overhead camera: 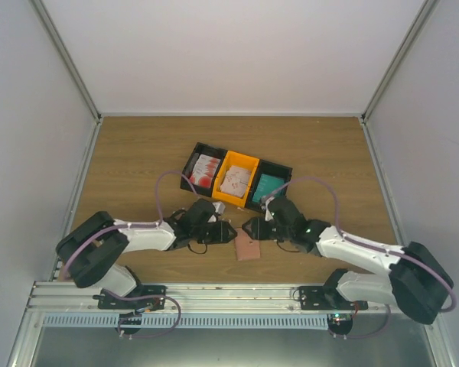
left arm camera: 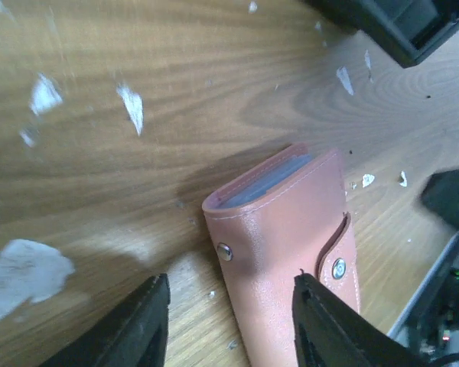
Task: Put the credit cards into the card holder
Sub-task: Close the card holder at the center of the board, then reset both arms
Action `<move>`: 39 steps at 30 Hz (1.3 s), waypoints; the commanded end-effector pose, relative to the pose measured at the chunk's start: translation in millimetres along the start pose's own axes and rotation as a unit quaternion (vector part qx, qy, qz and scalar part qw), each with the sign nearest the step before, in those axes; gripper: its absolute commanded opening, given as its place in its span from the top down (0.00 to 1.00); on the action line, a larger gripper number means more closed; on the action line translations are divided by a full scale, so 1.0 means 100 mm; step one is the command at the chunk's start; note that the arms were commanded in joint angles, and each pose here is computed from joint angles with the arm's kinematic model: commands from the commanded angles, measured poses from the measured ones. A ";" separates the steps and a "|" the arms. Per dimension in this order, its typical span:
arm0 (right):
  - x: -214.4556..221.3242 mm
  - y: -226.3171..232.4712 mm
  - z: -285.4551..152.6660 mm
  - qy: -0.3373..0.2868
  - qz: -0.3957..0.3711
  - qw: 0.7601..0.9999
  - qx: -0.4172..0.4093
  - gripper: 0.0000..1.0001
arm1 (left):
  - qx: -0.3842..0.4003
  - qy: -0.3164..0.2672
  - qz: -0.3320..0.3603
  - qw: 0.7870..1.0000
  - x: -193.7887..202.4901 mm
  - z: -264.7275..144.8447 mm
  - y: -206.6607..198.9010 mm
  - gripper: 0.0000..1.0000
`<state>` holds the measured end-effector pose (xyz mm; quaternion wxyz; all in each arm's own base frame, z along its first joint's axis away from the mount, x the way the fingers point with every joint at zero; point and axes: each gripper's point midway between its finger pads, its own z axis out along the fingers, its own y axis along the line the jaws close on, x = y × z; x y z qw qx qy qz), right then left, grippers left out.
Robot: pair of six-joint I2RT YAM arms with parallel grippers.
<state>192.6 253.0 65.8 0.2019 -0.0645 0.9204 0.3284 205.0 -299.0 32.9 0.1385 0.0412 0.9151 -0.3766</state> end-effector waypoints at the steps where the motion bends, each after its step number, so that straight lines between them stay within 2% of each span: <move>1: -0.39 -0.03 -0.34 -0.055 -0.033 0.996 0.055 0.50 | -0.039 -0.063 0.033 0.997 -0.28 -0.31 -0.11 0.48; 8: -0.97 -0.11 -1.13 -0.182 -0.064 0.967 0.167 0.27 | -0.053 -0.189 0.095 0.976 -0.68 -1.16 -0.46 0.26; 9: -1.02 -0.12 -1.25 -0.195 -0.068 0.961 0.181 0.22 | -0.056 -0.211 0.105 0.970 -0.73 -1.32 -0.50 0.18; 10: -1.09 -0.11 -1.38 -0.215 -0.072 0.955 0.191 0.12 | -0.059 -0.229 0.112 0.965 -0.77 -1.47 -0.54 0.08; 11: -1.14 -0.10 -1.51 -0.232 -0.077 0.949 0.200 0.04 | -0.060 -0.252 0.117 0.959 -0.82 -1.65 -0.60 0.02; 12: -1.16 -0.12 -1.63 -0.244 -0.080 0.943 0.213 0.01 | -0.058 -0.272 0.125 0.952 -0.85 -1.82 -0.65 0.01; 17: -1.34 -0.07 -2.33 -0.331 -0.080 0.908 0.242 0.00 | -0.060 -0.373 0.137 0.915 -0.95 -2.63 -0.79 0.01; 22: -1.37 -0.08 -2.95 -0.402 -0.057 0.877 0.257 0.00 | -0.067 -0.429 0.142 0.890 -0.90 -3.16 -0.77 0.01; 29: -1.22 -0.18 -3.52 -0.457 -0.021 0.852 0.256 0.00 | -0.085 -0.462 0.148 0.871 -0.77 -3.60 -0.68 0.01; 39: -1.05 -0.34 -3.76 -0.484 0.005 0.836 0.258 0.00 | -0.102 -0.495 0.135 0.853 -0.67 -3.92 -0.52 0.01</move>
